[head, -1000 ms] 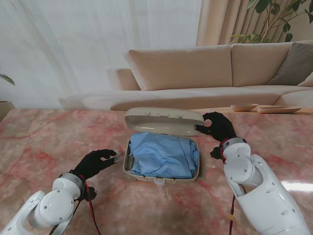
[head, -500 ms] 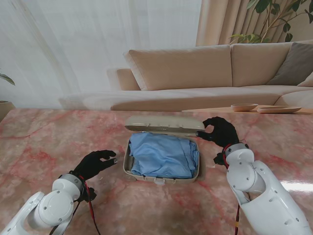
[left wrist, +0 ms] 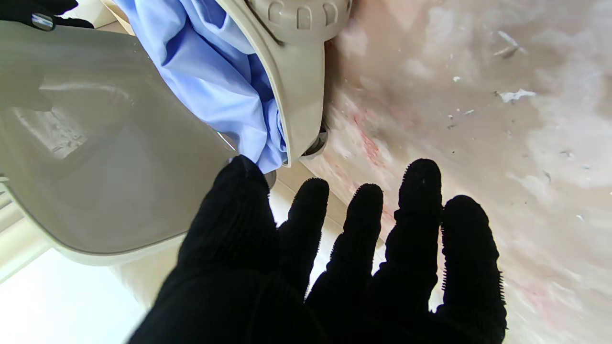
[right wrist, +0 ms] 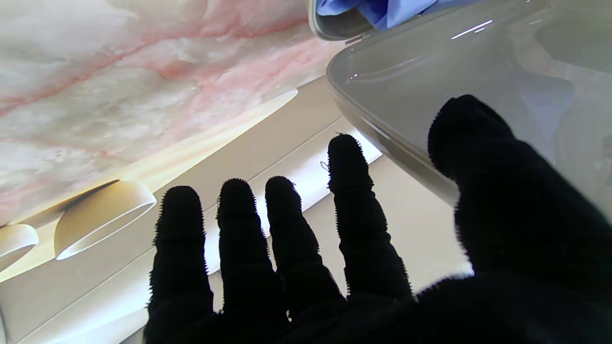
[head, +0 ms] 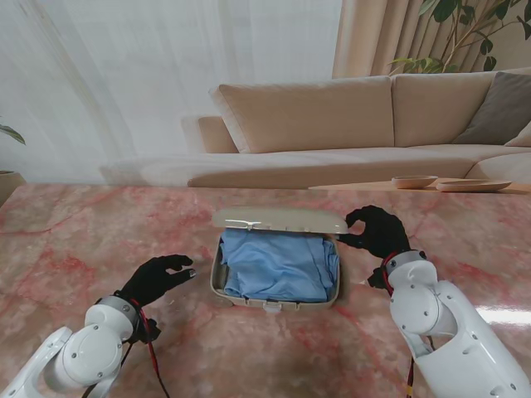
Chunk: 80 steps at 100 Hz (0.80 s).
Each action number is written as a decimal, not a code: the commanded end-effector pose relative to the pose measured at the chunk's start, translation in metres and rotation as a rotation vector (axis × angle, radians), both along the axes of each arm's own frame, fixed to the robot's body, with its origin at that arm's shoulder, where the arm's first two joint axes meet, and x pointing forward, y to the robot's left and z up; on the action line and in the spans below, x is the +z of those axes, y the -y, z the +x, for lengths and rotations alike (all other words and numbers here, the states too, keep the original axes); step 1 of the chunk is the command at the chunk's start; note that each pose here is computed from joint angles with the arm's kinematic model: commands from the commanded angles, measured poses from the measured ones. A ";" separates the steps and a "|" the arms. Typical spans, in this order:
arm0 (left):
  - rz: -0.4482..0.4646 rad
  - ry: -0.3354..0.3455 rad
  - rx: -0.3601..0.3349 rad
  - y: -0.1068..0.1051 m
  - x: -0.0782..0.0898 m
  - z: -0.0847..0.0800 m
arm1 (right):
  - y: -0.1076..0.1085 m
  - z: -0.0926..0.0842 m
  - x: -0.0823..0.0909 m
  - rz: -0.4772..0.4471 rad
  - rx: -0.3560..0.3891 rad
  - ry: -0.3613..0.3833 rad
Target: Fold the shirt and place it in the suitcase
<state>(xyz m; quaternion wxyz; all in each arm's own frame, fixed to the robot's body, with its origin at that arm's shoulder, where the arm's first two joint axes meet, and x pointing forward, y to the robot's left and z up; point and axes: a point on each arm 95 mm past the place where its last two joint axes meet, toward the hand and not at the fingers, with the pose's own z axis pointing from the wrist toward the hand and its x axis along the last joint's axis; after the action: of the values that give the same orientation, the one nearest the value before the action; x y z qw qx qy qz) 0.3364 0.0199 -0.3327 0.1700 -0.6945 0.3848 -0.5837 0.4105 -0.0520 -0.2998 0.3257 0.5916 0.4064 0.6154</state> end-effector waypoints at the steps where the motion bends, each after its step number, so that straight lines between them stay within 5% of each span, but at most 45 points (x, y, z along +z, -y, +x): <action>1: -0.001 -0.006 0.002 0.001 -0.003 -0.003 | 0.002 -0.005 -0.006 -0.007 0.004 -0.026; 80: 0.004 -0.016 0.011 -0.001 -0.005 -0.008 | 0.012 -0.030 -0.031 -0.015 0.004 -0.108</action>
<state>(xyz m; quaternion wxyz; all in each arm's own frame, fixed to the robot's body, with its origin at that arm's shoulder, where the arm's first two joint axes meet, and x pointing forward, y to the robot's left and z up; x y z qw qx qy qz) 0.3313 0.0212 -0.3345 0.1721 -0.6980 0.3831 -0.5800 0.3871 -0.0621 -0.3200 0.3157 0.6095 0.4226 0.5919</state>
